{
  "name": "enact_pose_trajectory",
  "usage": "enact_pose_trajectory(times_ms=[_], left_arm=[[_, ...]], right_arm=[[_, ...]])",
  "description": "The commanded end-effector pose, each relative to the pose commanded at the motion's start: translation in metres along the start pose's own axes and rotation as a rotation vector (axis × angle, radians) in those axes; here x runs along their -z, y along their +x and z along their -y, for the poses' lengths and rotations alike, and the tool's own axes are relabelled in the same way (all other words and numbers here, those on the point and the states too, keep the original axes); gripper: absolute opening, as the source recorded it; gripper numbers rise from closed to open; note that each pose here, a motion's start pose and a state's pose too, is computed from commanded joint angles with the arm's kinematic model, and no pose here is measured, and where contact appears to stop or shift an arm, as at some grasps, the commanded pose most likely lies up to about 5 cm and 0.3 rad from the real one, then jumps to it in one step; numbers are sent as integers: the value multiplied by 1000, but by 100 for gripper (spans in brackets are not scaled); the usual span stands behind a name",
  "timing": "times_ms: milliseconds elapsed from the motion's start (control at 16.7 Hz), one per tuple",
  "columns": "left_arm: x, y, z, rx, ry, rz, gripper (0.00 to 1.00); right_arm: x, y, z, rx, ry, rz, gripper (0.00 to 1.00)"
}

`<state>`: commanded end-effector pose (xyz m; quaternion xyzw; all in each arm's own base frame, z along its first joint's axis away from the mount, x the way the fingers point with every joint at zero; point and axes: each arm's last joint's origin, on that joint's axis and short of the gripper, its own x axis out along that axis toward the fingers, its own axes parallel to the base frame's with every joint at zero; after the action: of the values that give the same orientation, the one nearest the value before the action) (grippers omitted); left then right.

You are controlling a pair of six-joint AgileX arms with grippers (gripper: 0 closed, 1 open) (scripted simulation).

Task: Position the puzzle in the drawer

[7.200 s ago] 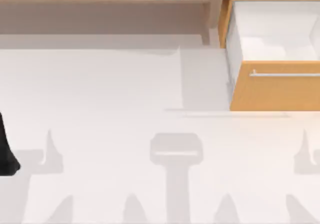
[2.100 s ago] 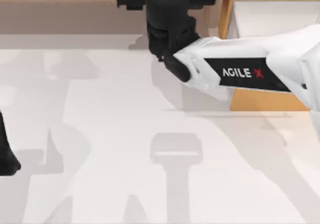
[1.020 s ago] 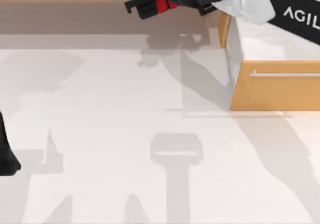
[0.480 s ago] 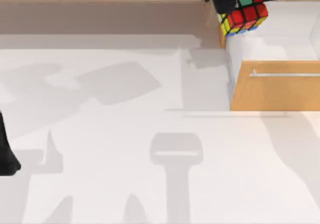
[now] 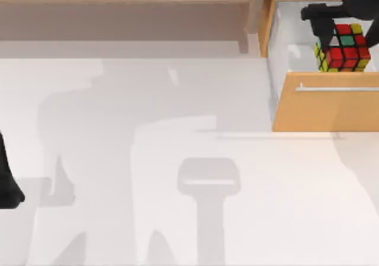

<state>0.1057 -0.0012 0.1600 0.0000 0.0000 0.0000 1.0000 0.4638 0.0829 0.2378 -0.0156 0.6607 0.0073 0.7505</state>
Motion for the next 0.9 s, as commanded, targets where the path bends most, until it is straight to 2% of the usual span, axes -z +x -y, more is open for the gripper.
enact_pose_trajectory(times_ms=[240, 600, 900], left_arm=[[0, 0, 0, 0, 0, 0, 100], [0, 0, 0, 0, 0, 0, 100], [0, 0, 0, 0, 0, 0, 100]], right_arm=[[-7, 45, 12, -12, 41, -123, 0], [-7, 48, 13, -13, 42, -130, 0], [-7, 48, 13, -13, 42, -130, 38]])
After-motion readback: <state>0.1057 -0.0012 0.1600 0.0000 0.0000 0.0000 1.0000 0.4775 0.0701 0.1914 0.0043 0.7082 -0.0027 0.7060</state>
